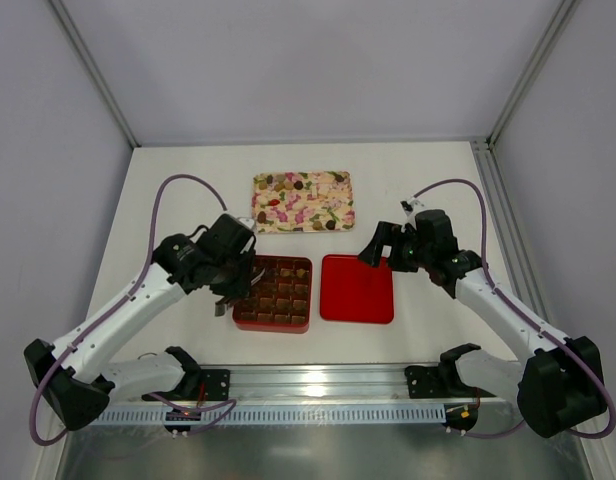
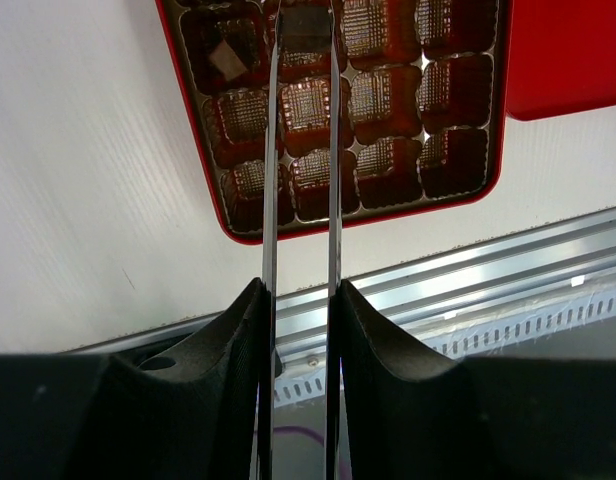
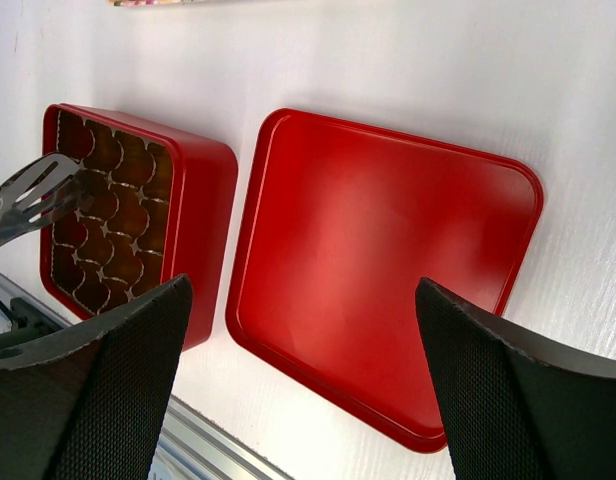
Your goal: Pack the chocolate
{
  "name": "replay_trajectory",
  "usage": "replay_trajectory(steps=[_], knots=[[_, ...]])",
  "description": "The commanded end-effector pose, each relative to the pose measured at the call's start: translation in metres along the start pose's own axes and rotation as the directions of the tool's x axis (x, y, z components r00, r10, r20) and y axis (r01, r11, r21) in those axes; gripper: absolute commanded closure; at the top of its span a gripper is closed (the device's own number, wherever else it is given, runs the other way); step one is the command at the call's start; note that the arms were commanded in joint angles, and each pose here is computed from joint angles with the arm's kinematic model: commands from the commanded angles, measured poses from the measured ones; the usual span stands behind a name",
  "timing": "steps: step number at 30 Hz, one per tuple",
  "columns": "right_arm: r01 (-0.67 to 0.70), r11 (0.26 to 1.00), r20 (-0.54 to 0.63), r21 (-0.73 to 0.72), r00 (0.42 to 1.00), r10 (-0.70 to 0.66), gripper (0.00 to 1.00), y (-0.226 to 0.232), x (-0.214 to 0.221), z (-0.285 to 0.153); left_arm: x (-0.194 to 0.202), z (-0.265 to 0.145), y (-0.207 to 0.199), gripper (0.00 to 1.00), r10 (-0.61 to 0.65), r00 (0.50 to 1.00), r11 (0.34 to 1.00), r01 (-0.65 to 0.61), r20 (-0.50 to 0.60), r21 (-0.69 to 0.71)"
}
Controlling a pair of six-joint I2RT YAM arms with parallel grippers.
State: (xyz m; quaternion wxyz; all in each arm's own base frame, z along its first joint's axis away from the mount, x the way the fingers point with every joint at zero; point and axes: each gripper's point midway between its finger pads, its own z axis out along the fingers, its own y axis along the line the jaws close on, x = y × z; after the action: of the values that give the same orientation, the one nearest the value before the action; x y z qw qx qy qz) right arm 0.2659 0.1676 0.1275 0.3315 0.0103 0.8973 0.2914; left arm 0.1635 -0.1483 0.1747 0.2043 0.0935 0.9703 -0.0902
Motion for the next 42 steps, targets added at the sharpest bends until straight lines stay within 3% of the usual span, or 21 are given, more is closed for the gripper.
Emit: replay_trajectory(steps=[1, 22, 30, 37, 42], knots=[[0.014, 1.000, 0.051, -0.018, 0.999, -0.013, 0.08, 0.008, -0.014, 0.000, -0.009, -0.003, -0.009, 0.67, -0.020, 0.998, 0.999, 0.018, 0.052, 0.042], [0.014, 1.000, 0.053, -0.024, 0.999, -0.012, 0.08, 0.008, -0.013, 0.001, -0.010, -0.010, -0.008, 0.62, -0.011, 0.999, 1.000, 0.010, 0.051, 0.018], [0.024, 1.000, 0.053, -0.020, 0.998, -0.023, 0.08, 0.009, -0.016, -0.001, -0.067, -0.036, -0.034, 0.58, 0.012, 0.986, 0.998, -0.023, 0.166, 0.063], [0.039, 0.999, 0.061, -0.011, 0.997, -0.038, 0.08, 0.009, -0.016, -0.008, -0.131, -0.024, -0.067, 0.57, 0.088, 0.973, 0.993, -0.104, 0.213, 0.063], [0.046, 0.999, 0.072, 0.000, 0.996, -0.046, 0.08, 0.009, -0.018, -0.015, -0.165, 0.014, -0.089, 0.57, 0.163, 0.972, 0.984, -0.172, 0.170, 0.040]])
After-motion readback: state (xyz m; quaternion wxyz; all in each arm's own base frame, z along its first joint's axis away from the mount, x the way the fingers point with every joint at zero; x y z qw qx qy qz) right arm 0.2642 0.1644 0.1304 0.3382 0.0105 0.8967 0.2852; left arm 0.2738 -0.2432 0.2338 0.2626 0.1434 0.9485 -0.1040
